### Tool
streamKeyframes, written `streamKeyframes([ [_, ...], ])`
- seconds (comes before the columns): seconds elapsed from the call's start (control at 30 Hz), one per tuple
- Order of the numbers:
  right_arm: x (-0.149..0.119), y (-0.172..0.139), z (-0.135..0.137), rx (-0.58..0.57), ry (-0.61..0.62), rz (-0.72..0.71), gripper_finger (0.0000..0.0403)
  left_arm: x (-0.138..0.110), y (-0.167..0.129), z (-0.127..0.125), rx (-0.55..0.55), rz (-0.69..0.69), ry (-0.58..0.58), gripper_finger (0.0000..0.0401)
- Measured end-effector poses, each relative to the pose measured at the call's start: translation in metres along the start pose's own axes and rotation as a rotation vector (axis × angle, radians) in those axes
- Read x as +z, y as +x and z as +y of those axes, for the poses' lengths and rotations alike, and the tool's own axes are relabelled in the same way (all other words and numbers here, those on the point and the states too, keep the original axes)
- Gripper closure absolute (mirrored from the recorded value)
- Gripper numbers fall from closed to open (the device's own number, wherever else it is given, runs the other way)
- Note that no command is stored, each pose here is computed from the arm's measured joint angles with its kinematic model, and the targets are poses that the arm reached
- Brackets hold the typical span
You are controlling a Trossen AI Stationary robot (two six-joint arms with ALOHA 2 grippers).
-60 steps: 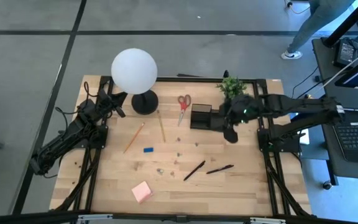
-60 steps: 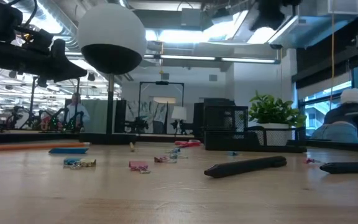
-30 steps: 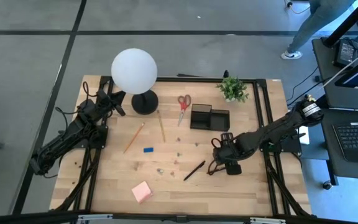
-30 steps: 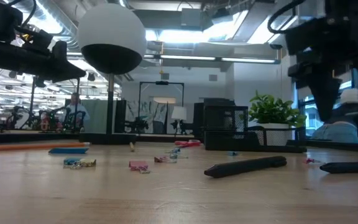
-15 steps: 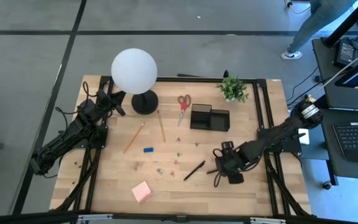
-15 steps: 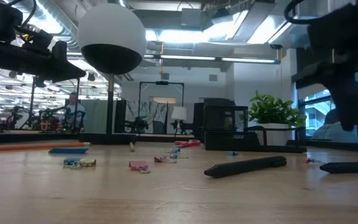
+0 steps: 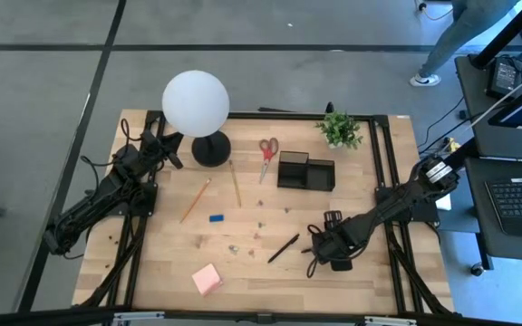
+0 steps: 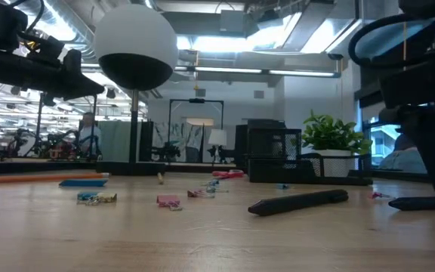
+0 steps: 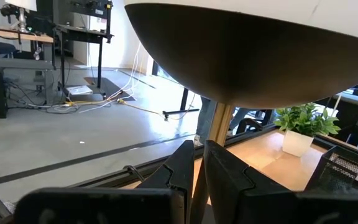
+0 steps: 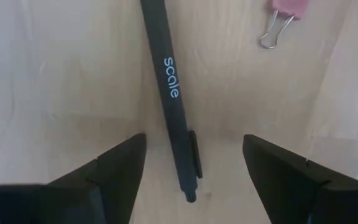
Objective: Pick and place office supplies into organizer
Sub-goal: Put the left black pen into the black desk organizer
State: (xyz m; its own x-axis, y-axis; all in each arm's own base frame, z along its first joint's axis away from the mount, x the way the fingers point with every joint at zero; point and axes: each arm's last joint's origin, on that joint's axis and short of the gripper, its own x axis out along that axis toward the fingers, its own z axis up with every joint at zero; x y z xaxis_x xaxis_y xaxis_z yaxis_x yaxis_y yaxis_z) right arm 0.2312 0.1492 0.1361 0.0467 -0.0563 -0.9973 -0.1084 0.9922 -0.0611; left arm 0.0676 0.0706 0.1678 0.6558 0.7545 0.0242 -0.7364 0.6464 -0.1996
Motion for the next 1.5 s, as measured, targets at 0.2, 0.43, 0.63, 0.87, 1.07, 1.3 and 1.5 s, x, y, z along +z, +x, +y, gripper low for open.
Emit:
streamKeyframes([
  [0.2,0.0000,0.0003,0.0004,0.010,-0.001,0.005,0.0158,0.0000,0.0000,0.0000,-0.001,0.000,0.000,0.0368],
  [0.43,0.0009,0.0010,0.0023,0.061,-0.056,0.009,0.0219,0.0001,0.0000,0.0000,-0.001,0.000,0.000,0.0368],
  [0.63,0.0010,0.0010,0.0028,0.069,-0.055,0.010,0.0261,0.0000,0.0000,-0.0001,-0.001,0.000,0.001,0.0368],
  [0.87,0.0010,0.0011,0.0028,0.066,-0.054,0.009,0.0312,0.0000,0.0000,-0.0001,-0.001,0.000,0.001,0.0368],
  [1.07,0.0013,0.0011,0.0024,0.045,-0.029,-0.002,0.0353,0.0001,0.0000,-0.0001,-0.001,0.000,0.001,0.0368],
  [1.3,0.0015,0.0011,0.0023,0.041,-0.026,-0.006,0.0356,0.0000,0.0000,-0.0001,-0.001,0.000,0.000,0.0368],
  [1.5,0.0015,0.0012,0.0022,0.040,-0.025,-0.006,0.0355,0.0001,0.0000,-0.0001,-0.002,0.000,0.000,0.0368],
])
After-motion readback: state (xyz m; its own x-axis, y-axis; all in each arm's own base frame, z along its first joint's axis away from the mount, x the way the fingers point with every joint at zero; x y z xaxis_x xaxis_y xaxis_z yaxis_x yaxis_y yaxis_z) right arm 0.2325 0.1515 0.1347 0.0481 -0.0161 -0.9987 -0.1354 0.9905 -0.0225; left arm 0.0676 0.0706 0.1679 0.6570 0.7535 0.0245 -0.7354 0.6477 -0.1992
